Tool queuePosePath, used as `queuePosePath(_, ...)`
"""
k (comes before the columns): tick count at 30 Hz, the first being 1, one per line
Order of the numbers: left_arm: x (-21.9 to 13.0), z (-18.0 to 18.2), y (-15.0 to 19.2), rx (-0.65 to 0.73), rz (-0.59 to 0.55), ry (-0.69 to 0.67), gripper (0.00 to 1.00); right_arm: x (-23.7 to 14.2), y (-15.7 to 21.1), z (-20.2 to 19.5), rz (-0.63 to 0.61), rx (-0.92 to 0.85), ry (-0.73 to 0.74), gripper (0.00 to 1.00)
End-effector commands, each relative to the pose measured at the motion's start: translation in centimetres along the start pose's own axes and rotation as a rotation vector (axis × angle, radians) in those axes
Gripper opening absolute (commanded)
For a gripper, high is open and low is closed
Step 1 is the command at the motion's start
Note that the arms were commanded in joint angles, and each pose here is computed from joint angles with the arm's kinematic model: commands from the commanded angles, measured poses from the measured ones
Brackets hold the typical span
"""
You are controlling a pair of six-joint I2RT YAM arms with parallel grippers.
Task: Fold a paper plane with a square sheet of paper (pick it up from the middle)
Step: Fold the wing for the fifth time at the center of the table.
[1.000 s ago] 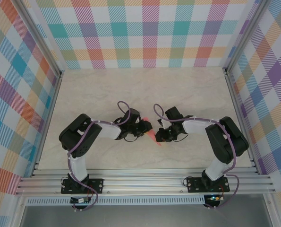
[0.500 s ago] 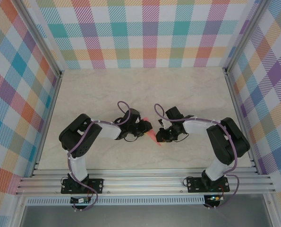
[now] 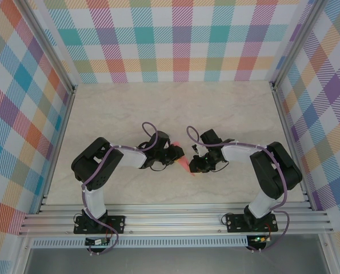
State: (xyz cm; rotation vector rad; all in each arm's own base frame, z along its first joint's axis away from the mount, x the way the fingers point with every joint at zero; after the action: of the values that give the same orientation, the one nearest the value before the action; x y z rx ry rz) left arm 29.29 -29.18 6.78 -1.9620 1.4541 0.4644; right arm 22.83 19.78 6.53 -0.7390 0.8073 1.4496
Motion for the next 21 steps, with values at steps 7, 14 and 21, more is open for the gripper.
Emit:
queuePosePath(7,0.1,1.8,0.5,-0.02,0.03,-0.068,0.26,1.0,1.5,-2.0,0.017,0.063,0.166,0.16)
queuePosePath(14,0.2,2.0,0.5,-0.024,0.035,-0.075,0.26,0.6,2.0,-2.2,-0.013,0.065,0.21,0.11)
queuePosePath(21,0.3,2.0,0.6,-0.023,0.04,-0.072,0.26,-1.0,1.7,-1.2,-0.069,0.049,0.206,0.18)
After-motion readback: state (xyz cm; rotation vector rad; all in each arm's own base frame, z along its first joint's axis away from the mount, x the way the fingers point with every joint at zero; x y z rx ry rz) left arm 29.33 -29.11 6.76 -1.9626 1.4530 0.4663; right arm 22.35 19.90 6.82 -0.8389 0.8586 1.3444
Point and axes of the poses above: each hand's point on the last joint's axis, 136 mm out from that joint toward the fingers, its own x axis out along the fingers, its own z axis along the line the jaws close on, y = z × x, the point moved 6 cm from there along -x, back along the fingers, and after that the axes turned 14 degrees about x, right-handed, at the moved point
